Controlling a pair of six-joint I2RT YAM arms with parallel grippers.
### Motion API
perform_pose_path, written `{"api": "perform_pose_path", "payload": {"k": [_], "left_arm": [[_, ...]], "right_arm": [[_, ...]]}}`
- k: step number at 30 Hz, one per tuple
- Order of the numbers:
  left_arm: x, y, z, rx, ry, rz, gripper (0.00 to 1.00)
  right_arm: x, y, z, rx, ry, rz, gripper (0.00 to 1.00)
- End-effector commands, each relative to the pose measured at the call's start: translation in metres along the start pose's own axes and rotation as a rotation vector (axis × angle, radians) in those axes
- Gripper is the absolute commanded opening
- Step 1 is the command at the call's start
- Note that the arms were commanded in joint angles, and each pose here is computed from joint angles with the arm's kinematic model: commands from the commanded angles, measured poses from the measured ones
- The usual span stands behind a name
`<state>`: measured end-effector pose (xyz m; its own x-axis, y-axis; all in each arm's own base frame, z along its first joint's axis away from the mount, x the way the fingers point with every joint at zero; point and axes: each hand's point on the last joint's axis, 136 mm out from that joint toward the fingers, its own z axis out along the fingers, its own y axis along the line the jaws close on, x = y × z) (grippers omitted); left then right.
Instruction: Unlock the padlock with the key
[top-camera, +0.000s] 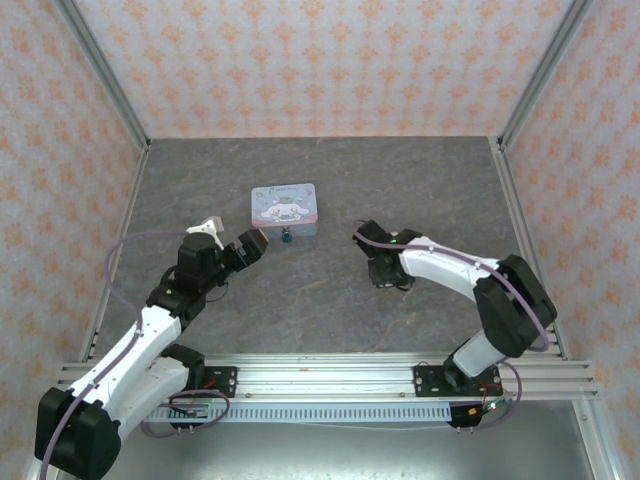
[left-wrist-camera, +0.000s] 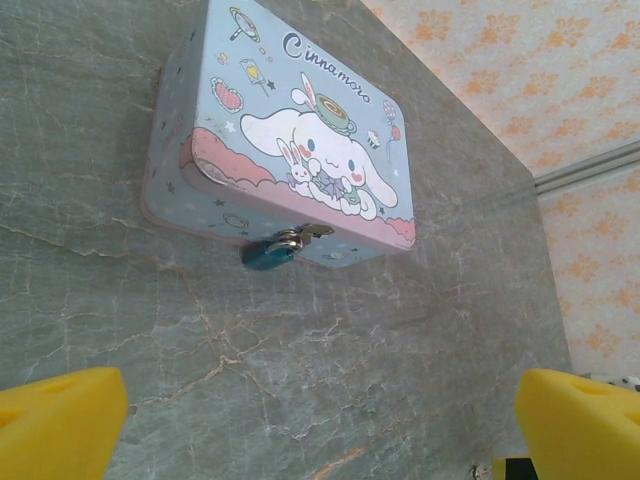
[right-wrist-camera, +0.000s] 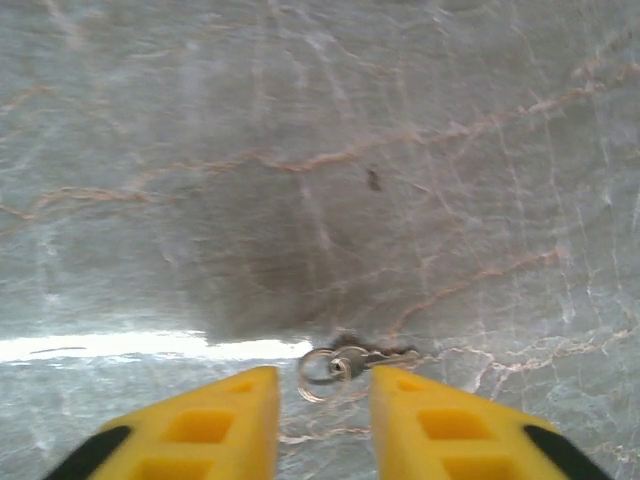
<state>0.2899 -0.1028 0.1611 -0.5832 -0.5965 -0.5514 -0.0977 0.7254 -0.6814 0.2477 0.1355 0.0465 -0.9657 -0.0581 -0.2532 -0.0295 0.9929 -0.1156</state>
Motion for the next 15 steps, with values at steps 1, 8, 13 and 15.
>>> {"api": "perform_pose_path", "payload": {"k": [1,8,13,15], "left_arm": [[-0.004,-0.008,-0.003,0.009,0.006,0.000,0.99],[-0.003,-0.007,-0.002,0.005,0.009,0.003,0.99],[-0.003,-0.007,-0.002,0.003,0.011,0.002,0.99],[-0.003,-0.007,-0.002,0.004,0.009,0.003,0.99]], "right_arm": [[0.000,-0.004,-0.004,-0.082,-0.015,0.126,0.37],[0.009,-0.006,0.007,-0.136,0.033,0.206,0.43],[0.012,-0.005,0.016,-0.118,0.064,0.220,0.43],[0.012,-0.005,0.020,-0.110,0.066,0.225,0.43]]}}
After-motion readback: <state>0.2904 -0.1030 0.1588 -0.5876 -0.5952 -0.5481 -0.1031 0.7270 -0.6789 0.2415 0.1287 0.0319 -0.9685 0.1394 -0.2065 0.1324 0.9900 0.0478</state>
